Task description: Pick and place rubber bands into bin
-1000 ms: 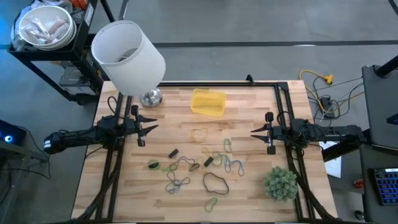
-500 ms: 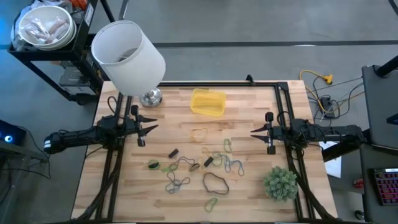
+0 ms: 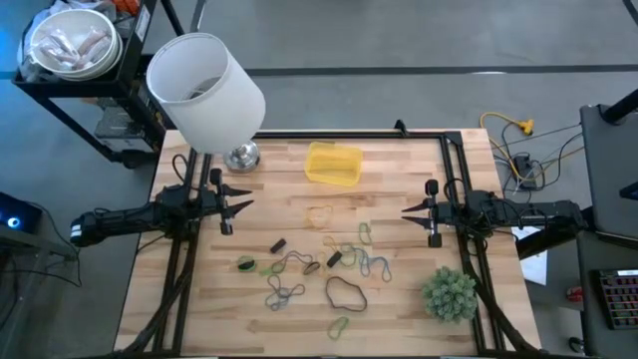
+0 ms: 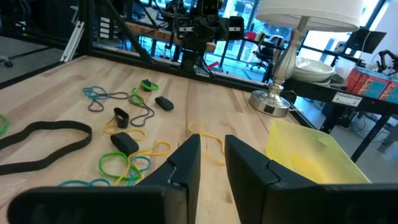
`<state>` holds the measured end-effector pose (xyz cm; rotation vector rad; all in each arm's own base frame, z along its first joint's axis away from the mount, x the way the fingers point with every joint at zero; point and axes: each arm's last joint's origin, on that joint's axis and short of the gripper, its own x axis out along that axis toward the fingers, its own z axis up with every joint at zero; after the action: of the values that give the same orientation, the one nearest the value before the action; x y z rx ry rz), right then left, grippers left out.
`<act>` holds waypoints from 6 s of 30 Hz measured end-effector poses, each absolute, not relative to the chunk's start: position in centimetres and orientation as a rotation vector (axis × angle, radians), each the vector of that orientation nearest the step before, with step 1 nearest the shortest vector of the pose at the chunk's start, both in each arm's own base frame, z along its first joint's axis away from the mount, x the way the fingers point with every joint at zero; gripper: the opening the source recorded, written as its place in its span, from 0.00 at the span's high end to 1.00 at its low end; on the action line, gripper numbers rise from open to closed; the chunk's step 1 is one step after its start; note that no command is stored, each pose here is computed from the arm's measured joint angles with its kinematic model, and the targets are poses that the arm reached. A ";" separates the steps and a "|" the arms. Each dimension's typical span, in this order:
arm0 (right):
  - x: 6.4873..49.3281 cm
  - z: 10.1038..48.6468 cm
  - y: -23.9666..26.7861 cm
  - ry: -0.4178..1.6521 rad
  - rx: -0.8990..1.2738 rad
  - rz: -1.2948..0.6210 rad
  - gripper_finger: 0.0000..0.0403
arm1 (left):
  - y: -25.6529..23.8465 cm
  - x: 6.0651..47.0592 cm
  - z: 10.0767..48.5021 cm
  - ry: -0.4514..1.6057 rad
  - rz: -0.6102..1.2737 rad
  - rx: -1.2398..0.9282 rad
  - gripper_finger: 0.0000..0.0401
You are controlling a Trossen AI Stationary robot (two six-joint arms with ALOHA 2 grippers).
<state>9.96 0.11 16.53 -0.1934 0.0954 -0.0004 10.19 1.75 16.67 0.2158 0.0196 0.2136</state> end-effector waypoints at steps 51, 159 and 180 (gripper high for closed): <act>9.9 18.5 0.1 -0.109 0.385 0.013 0.83 | 1.8 10.2 17.0 -0.059 0.214 -0.224 0.75; 25.7 36.2 4.9 0.623 -0.256 0.011 0.83 | -6.0 19.1 31.8 0.391 -0.118 0.113 0.75; 23.6 33.2 10.4 0.658 -0.330 -0.063 0.83 | -15.3 22.7 24.1 0.754 0.001 0.352 0.75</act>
<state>23.60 10.39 33.24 -0.3300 0.6577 -0.0626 22.69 -15.28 24.14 0.3522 0.7542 0.0009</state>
